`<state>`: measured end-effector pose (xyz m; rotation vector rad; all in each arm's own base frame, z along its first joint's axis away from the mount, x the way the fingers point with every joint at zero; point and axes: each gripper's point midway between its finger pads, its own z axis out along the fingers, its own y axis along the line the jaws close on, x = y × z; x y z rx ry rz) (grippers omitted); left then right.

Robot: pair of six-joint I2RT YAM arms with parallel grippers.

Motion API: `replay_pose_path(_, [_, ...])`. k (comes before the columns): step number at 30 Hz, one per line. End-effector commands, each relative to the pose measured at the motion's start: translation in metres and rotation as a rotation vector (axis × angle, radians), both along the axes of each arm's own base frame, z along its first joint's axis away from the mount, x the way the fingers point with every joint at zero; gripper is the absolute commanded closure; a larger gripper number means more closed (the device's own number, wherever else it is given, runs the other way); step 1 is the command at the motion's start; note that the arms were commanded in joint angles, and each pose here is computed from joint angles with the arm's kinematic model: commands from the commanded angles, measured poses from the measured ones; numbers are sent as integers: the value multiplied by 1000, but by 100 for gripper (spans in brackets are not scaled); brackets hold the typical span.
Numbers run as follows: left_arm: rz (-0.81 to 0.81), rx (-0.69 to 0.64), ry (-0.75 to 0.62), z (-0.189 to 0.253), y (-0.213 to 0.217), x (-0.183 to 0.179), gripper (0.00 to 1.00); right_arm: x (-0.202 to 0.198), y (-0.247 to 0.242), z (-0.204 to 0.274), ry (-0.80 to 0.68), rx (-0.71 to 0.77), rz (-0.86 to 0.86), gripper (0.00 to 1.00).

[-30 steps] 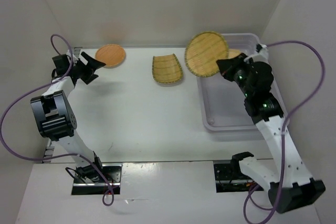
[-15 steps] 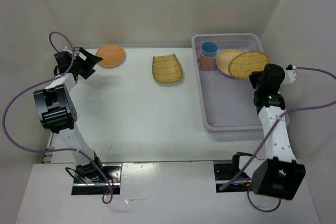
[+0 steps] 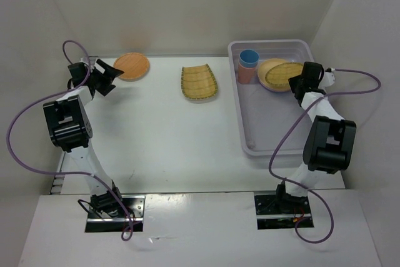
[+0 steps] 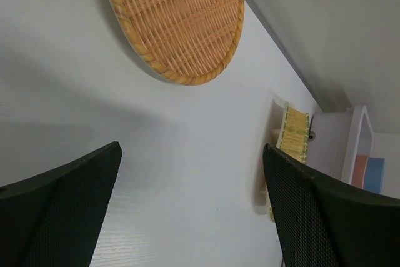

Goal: Place the mixed dishes into the plastic bin

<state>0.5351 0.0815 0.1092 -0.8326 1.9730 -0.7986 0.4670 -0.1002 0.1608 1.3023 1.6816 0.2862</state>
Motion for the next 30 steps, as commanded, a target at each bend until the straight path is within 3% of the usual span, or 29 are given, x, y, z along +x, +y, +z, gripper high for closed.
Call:
replay_pose_path(1, [-4, 35, -67, 11, 7, 17, 0, 42, -6, 37, -184, 12, -9, 100])
replay_pose_path(18, [-12, 44, -48, 0, 13, 30, 0, 105, 2, -21, -124, 76, 47, 97])
replay_pose_path(22, [-24, 54, -25, -7, 13, 28, 0, 110, 5, -30, -72, 54, 74, 76])
replay_pose_path(23, [-24, 54, -25, -7, 13, 28, 0, 110, 5, -29, -64, 55, 74, 59])
replay_pose_path(25, [-24, 54, -25, -7, 13, 28, 0, 108, 6, -30, -46, 52, 78, 51])
replay_pose_path(26, [-24, 54, -25, -7, 13, 28, 0, 106, 6, -33, -35, 54, 78, 41])
replay_pose_path(30, [-36, 57, -29, -4, 12, 29, 0, 92, 8, -28, 4, 56, 81, 30])
